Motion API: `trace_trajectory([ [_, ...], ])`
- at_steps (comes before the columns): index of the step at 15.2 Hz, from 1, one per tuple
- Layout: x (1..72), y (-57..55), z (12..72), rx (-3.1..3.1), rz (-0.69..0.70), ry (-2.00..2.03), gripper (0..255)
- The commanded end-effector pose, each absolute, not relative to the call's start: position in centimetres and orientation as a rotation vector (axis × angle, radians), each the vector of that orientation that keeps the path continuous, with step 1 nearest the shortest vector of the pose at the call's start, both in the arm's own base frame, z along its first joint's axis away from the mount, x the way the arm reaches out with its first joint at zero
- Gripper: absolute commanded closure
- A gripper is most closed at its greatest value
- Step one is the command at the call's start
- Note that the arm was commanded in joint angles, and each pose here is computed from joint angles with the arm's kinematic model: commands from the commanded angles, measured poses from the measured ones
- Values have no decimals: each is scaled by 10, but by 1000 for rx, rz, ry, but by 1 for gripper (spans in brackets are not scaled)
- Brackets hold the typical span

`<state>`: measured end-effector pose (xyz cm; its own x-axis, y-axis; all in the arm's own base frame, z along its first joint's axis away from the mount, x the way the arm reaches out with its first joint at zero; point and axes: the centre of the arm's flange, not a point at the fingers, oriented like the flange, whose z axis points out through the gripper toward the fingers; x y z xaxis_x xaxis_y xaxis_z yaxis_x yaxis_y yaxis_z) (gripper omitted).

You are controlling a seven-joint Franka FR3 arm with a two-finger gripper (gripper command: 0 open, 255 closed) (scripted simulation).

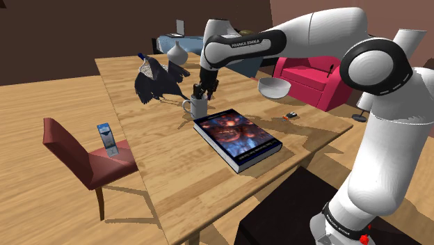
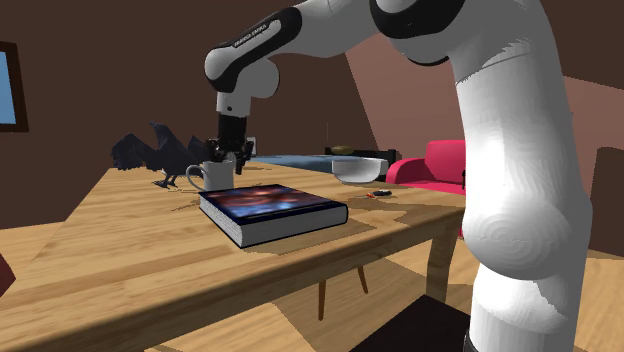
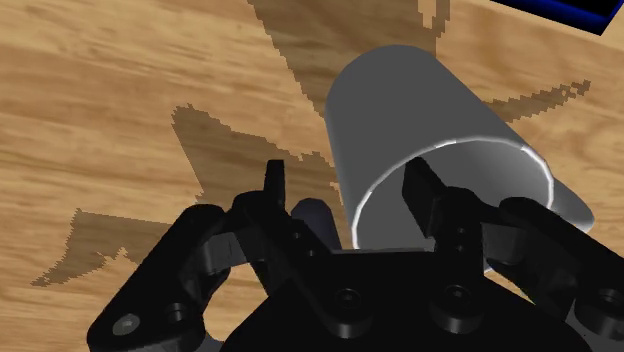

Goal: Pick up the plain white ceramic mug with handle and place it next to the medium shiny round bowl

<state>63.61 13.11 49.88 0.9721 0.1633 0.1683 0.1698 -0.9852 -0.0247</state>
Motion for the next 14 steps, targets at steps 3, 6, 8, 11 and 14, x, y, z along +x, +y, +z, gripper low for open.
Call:
trace_trajectory([
  [3, 636, 131, 499, -3081, -258, -260, 255],
  [6, 636, 131, 499, -3081, -258, -260, 255],
  [8, 636, 131, 499, -3081, -258, -260, 255],
  [11, 636, 131, 509, -3081, -258, -260, 255],
  [14, 636, 131, 525, -3081, -258, -260, 255],
])
